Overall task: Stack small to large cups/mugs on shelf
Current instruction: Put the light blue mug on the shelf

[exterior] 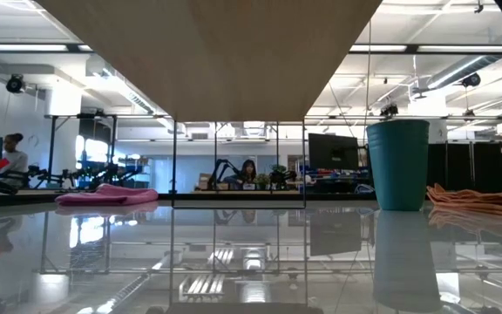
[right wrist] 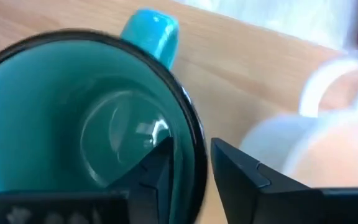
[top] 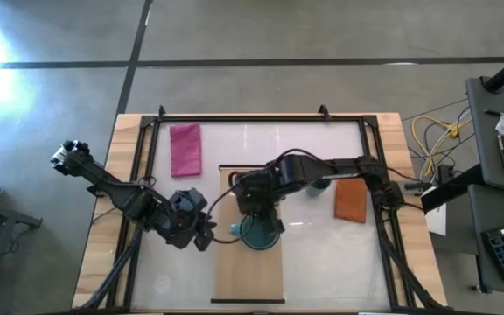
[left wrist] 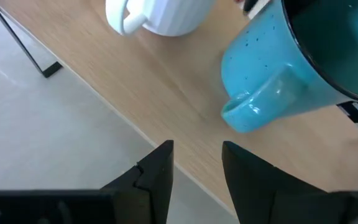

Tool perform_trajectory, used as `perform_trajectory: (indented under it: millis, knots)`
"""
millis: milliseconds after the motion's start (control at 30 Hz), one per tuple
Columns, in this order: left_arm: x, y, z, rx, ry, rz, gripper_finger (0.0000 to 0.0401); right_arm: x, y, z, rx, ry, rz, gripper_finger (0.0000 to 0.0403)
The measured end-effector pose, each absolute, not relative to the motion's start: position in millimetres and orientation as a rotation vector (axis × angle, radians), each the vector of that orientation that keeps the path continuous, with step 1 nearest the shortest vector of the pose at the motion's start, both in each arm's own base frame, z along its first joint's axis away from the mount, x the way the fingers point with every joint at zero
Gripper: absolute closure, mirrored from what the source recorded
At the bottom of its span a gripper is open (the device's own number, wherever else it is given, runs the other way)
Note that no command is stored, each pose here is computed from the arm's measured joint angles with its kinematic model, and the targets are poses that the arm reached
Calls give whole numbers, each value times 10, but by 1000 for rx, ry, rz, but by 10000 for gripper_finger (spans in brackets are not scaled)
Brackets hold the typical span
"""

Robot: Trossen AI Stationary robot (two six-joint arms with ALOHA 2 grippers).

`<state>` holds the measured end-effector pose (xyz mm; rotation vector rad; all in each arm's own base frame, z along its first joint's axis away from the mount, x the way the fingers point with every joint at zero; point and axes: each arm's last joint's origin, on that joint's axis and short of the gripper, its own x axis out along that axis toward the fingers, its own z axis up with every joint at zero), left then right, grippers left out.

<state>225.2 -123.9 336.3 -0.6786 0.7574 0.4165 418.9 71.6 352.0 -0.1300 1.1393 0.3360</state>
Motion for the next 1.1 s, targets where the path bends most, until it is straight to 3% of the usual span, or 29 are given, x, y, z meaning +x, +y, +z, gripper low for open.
perform_trajectory:
  millis: [233,400,600,767,1100]
  knots:
    - [2281,-1253,3323,-661,765,430,279,3826,661,3913,-28,1127,270,311]
    - [2287,-1250,3319,-651,749,443,279,3456,621,4144,60,1180,158,339]
    - [2291,-1240,3323,-614,725,454,279,3392,731,3879,132,1287,100,390]
    - [2293,-1241,3323,-598,726,447,279,3436,883,3578,176,1305,129,394]
    - [2308,-1245,3332,-610,711,441,279,3384,1087,3412,326,1279,239,395]
